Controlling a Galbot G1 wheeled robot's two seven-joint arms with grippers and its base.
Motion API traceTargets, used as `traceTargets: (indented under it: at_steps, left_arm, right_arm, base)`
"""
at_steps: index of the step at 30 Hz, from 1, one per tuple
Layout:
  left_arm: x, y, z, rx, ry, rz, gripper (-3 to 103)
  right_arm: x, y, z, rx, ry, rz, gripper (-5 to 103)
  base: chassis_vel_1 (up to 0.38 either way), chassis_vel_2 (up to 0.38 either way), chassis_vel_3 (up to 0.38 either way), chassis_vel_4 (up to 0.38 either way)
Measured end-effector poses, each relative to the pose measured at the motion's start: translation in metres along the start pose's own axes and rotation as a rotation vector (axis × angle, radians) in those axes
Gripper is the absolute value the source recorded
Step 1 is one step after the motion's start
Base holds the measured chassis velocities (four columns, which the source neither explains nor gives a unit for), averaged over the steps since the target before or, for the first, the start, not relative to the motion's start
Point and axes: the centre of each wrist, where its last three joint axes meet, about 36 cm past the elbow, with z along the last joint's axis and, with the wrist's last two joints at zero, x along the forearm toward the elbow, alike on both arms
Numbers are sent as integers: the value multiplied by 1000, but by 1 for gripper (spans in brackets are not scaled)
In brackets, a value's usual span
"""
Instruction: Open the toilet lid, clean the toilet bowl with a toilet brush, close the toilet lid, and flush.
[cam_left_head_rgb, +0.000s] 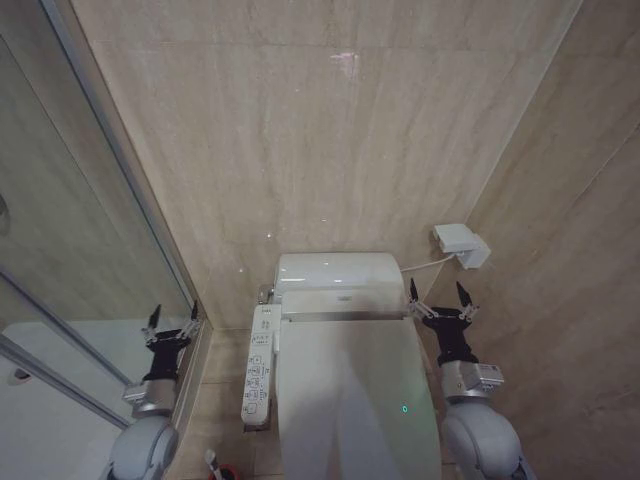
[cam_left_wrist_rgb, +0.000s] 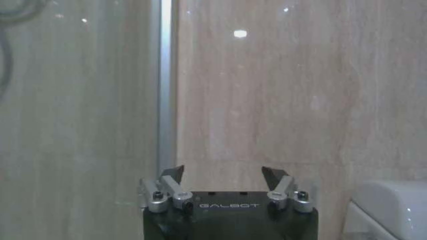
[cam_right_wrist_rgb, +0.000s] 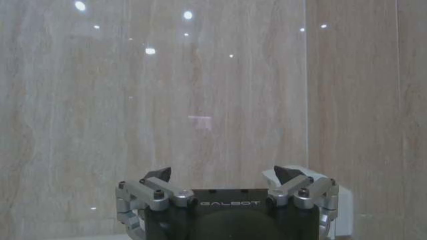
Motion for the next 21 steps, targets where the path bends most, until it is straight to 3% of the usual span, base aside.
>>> traceTargets:
  at_steps: [5, 6, 10, 11, 12, 21]
  left_arm:
    - [-14, -7, 9, 0, 3, 24, 89]
    - [-19, -8, 11, -5, 3, 35, 74]
    - [-41, -3, 15, -32, -18, 71, 74]
    - [-60, 3, 14, -53, -36, 93, 74]
    - [-68, 5, 14, -61, -45, 99, 97]
    - [-119, 2, 20, -84, -56, 155, 100]
  right_arm:
    - [0, 0, 0, 0, 0, 0, 100]
    - [0, 0, 0, 0, 0, 0, 100]
    - [0, 0, 0, 0, 0, 0, 100]
    - [0, 0, 0, 0, 0, 0, 100]
    - [0, 0, 0, 0, 0, 0, 100]
    - [0, 0, 0, 0, 0, 0, 100]
  base:
    - [0, 0, 0, 0]
    - [0, 0, 0, 0]
    - [0, 0, 0, 0]
    - [0, 0, 0, 0]
    - [0, 0, 0, 0]
    - [0, 0, 0, 0]
